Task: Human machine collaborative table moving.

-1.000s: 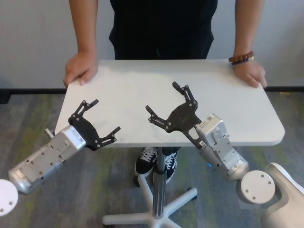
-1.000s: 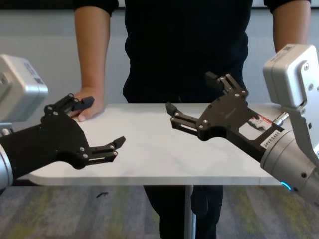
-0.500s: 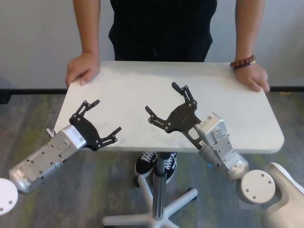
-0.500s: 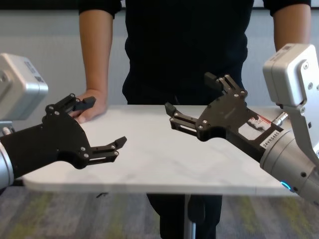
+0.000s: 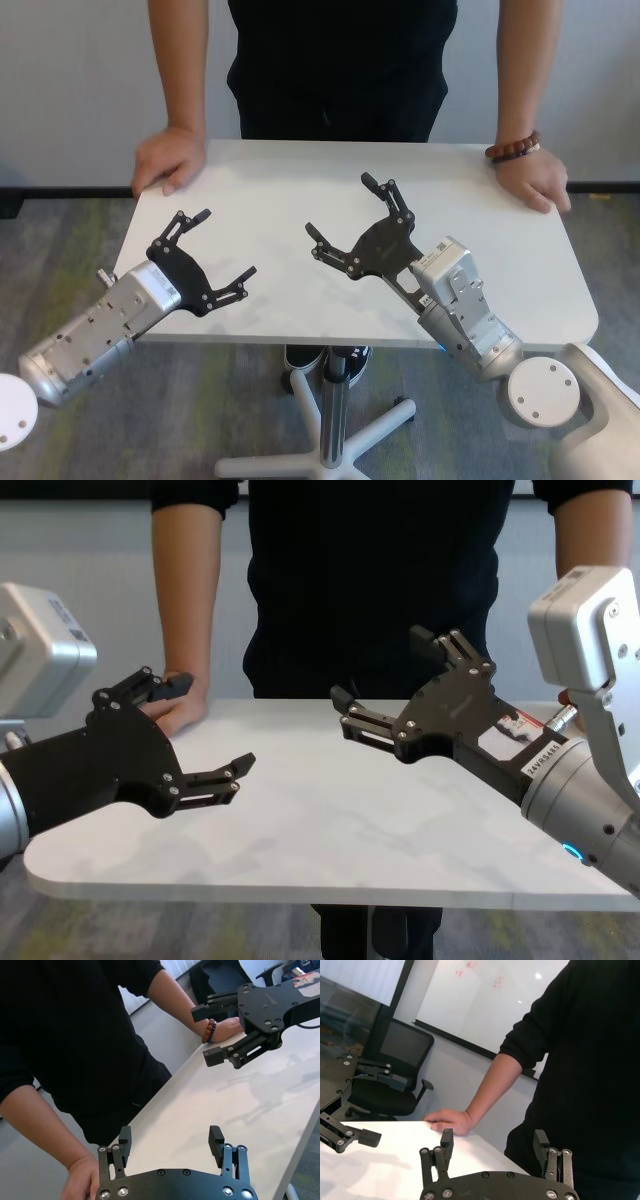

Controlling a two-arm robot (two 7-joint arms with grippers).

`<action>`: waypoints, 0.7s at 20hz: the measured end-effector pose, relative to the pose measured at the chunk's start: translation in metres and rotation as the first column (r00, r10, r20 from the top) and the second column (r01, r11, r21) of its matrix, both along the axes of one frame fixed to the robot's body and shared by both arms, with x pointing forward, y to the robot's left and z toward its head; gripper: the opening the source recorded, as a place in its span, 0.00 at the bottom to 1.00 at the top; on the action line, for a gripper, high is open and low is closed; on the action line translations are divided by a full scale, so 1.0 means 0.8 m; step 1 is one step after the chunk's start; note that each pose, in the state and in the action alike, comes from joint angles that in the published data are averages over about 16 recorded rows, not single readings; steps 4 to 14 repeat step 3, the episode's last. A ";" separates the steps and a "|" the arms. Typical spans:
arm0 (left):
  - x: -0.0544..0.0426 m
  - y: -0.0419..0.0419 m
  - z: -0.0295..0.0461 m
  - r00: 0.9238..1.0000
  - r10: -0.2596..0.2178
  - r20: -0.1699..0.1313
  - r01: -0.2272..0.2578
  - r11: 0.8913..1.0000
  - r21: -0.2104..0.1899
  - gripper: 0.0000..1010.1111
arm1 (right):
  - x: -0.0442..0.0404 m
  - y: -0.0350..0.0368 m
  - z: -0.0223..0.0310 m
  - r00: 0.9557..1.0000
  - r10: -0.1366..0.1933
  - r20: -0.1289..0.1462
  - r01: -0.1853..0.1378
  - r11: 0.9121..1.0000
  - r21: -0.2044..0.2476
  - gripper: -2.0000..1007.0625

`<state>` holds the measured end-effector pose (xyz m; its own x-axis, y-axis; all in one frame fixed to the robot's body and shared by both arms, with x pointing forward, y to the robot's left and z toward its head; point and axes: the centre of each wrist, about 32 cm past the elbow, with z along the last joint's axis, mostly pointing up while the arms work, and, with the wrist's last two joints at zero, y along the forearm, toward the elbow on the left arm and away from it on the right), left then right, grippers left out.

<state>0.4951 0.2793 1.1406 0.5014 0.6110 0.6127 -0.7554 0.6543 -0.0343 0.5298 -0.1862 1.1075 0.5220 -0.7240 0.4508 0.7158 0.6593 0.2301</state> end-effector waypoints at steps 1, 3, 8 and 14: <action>0.000 0.000 0.0001 1.000 0.000 0.000 0.000 1.000 0.000 0.99 | 0.000 0.0000 0.0000 1.000 0.000 0.000 0.000 1.000 0.000 0.99; 0.000 0.000 0.0001 1.000 0.000 -0.001 0.000 1.000 0.000 0.99 | 0.000 0.0000 0.0000 1.000 0.000 -0.001 0.000 1.000 0.000 0.99; 0.000 0.000 0.0001 1.000 0.000 -0.001 0.000 1.000 0.000 0.99 | 0.000 0.0000 0.0000 1.000 0.000 -0.001 0.000 1.000 0.000 0.99; 0.000 0.000 0.0001 1.000 0.000 -0.001 0.000 1.000 0.000 0.99 | 0.000 0.0000 0.0000 1.000 0.000 -0.001 0.000 1.000 0.000 0.99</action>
